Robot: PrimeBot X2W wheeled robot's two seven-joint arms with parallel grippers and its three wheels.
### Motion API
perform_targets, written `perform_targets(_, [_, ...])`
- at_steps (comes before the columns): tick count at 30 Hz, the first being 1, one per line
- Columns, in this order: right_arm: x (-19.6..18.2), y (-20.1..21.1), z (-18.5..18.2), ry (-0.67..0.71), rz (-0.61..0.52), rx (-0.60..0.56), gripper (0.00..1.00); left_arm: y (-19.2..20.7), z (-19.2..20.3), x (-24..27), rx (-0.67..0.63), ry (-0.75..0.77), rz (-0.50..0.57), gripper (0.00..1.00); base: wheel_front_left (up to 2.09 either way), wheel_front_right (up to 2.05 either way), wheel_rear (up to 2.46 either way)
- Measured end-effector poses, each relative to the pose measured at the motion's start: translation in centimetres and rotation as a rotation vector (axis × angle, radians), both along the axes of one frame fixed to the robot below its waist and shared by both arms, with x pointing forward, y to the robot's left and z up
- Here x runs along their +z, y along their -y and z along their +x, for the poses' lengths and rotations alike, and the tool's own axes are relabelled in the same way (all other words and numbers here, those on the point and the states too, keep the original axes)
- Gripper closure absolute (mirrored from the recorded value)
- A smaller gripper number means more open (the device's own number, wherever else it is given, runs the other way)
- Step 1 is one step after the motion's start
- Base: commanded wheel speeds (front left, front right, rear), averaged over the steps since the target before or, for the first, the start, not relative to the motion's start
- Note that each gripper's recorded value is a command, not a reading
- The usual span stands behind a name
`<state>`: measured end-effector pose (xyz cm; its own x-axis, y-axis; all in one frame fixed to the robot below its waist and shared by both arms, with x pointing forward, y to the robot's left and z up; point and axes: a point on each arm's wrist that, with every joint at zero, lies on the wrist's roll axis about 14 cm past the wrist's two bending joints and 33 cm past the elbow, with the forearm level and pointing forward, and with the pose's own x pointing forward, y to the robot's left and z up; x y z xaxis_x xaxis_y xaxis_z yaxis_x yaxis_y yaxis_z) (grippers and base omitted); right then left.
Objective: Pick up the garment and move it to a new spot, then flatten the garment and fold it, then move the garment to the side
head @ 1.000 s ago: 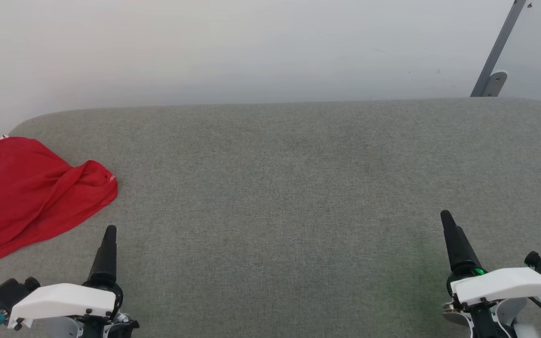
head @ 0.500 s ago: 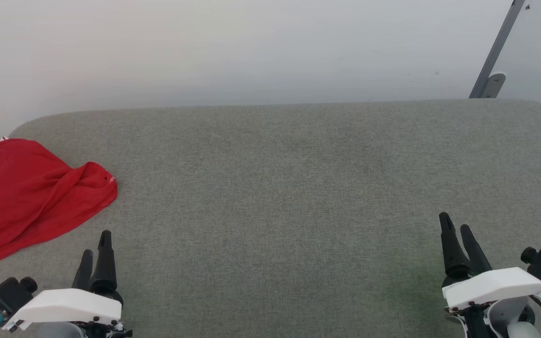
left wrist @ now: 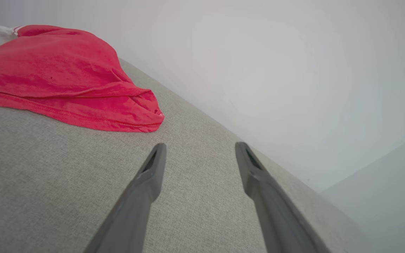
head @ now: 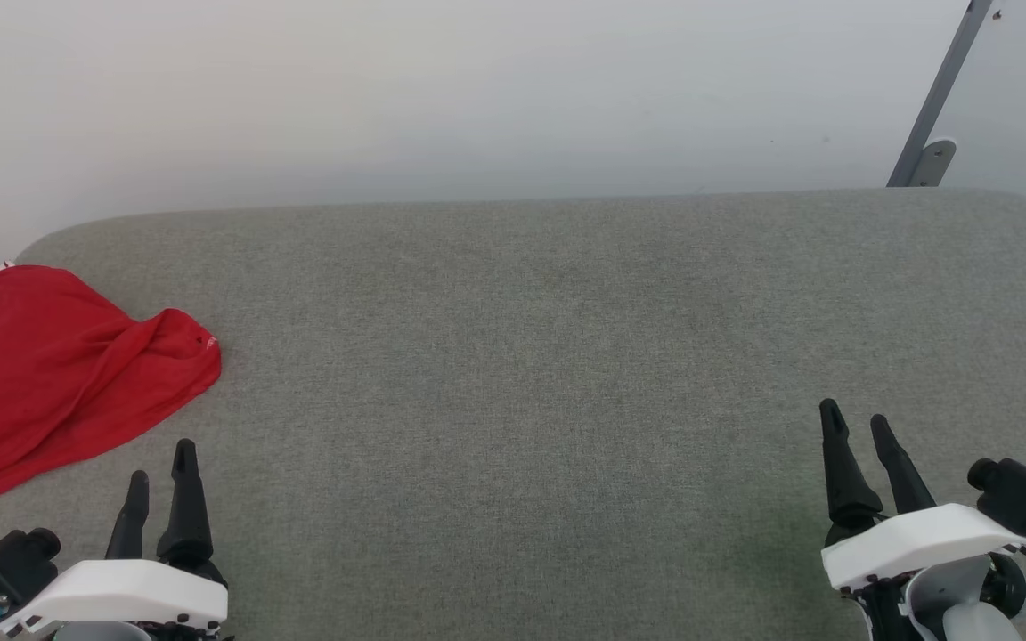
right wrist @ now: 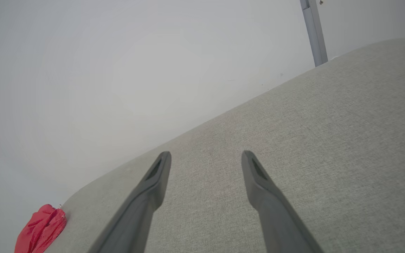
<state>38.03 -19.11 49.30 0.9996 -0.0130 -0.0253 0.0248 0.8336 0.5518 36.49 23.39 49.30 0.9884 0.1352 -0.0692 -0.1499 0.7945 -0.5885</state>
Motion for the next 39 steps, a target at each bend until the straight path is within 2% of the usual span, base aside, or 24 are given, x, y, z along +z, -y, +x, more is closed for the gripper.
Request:
perform_targets(27, [0.8, -0.5, -0.1, 0.051, -0.294, 0.034, 0.0, 0.1, -0.5, 1.4, -0.029, 0.071, 0.295, 0.0, 0.0, 0.0, 0.0])
perform_targets(39, [1.2, -0.8, -0.1, 0.078, -0.398, 0.051, 0.0, 0.3, -0.8, 1.5, -0.053, 0.082, 0.391, 0.0, 0.0, 0.0, 0.0])
